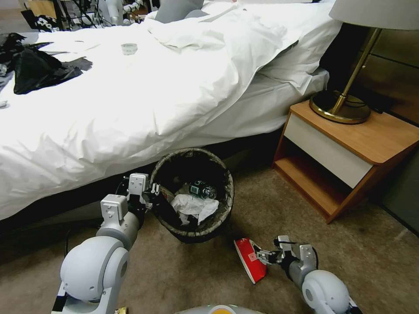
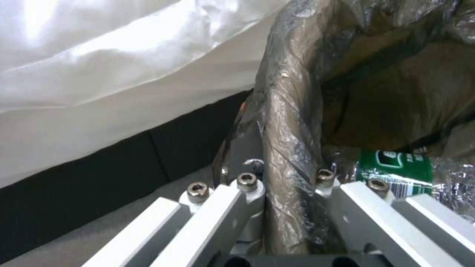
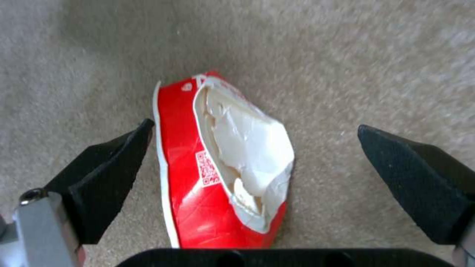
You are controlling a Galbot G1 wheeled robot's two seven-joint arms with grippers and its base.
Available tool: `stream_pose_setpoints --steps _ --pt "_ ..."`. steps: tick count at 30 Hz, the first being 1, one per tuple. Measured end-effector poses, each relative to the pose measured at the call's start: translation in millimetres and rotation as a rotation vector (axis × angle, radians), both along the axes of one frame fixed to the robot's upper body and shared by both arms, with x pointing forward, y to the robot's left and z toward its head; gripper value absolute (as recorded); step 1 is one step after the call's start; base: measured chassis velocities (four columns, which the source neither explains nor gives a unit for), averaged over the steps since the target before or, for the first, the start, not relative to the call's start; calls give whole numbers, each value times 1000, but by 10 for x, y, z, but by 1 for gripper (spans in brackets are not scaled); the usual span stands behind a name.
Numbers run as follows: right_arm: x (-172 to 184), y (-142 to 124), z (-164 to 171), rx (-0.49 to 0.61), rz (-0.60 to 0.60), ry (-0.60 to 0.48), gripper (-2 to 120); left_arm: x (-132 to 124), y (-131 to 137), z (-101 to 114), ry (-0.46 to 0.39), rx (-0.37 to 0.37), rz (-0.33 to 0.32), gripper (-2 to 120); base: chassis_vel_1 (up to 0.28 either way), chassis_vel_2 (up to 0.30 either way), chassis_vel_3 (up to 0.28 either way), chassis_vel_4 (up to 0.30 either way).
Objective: Pick up the trash bin, then pick up the garbage from the floor and place it into the trash bin.
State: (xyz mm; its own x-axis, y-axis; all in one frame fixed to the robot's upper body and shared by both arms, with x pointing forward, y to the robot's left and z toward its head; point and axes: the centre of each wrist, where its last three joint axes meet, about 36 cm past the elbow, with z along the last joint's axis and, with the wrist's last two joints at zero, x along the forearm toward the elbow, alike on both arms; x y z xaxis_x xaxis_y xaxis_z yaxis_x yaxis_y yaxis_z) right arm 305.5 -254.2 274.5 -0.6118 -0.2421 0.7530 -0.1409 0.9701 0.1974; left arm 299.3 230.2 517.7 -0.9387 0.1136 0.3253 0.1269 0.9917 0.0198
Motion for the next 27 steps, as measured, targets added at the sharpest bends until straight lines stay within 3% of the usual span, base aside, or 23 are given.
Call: stream_pose_setpoints --steps 21,27 --pt "107 159 -443 -26 4 62 100 7 -6 -9 2 -2 -2 2 0 0 0 0" --pt "101 197 -516 -42 19 55 82 13 -6 -9 1 -1 -1 2 0 0 0 0"
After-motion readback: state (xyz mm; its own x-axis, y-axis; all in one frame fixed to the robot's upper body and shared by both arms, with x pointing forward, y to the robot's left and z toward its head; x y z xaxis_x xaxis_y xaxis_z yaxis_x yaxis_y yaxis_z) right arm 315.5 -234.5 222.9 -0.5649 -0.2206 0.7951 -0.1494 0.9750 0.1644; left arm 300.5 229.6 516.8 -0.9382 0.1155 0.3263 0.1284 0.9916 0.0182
